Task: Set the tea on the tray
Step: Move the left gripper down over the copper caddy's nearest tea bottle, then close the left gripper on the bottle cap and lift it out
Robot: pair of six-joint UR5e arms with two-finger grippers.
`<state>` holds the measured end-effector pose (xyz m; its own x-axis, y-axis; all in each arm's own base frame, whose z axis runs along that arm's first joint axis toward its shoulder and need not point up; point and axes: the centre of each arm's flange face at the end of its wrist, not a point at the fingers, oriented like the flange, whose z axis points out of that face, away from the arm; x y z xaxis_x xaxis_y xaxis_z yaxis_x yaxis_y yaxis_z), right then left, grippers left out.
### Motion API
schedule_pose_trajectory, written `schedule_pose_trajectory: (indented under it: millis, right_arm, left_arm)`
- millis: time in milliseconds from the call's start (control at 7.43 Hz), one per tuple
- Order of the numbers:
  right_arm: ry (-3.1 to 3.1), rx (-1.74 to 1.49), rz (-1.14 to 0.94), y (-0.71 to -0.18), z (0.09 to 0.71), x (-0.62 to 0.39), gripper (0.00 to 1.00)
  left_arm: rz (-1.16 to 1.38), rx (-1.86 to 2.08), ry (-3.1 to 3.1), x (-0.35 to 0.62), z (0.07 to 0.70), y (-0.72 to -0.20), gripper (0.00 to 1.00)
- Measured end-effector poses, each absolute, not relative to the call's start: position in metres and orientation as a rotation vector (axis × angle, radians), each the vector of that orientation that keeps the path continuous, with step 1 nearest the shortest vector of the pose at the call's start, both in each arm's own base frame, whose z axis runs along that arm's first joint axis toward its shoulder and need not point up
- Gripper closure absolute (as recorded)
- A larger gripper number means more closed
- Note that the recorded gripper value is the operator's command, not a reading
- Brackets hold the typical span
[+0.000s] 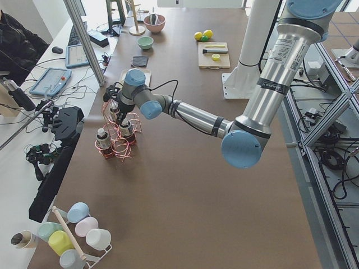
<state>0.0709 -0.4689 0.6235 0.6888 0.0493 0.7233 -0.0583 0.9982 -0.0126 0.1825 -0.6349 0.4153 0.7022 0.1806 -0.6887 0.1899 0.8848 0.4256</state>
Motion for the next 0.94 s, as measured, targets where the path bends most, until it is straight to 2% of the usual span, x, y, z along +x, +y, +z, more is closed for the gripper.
schedule_pose_trajectory:
  millis: [269,538,673,808,942]
  right_arm:
    - [-0.809,0.009,0.062,-0.467,0.625,0.071,0.00]
    - [-0.811,0.006,0.062,-0.465,0.627,0.071,0.00]
    - [-0.811,0.006,0.062,-0.465,0.627,0.071,0.00]
    - [-0.811,0.006,0.062,-0.465,0.627,0.071,0.00]
    - [-0.812,0.005,0.062,-0.465,0.627,0.071,0.00]
  left_arm:
    - [-0.004,0.495,0.803,0.180,0.418,-0.632,0.48]
    - [-0.006,0.498,0.806,0.175,0.419,-0.626,0.53]
    - [-0.006,0.499,0.807,0.173,0.419,-0.621,0.66]
    - [-0.006,0.499,0.806,0.172,0.420,-0.619,0.90]
    - [-0.005,0.499,0.806,0.173,0.419,-0.618,1.00]
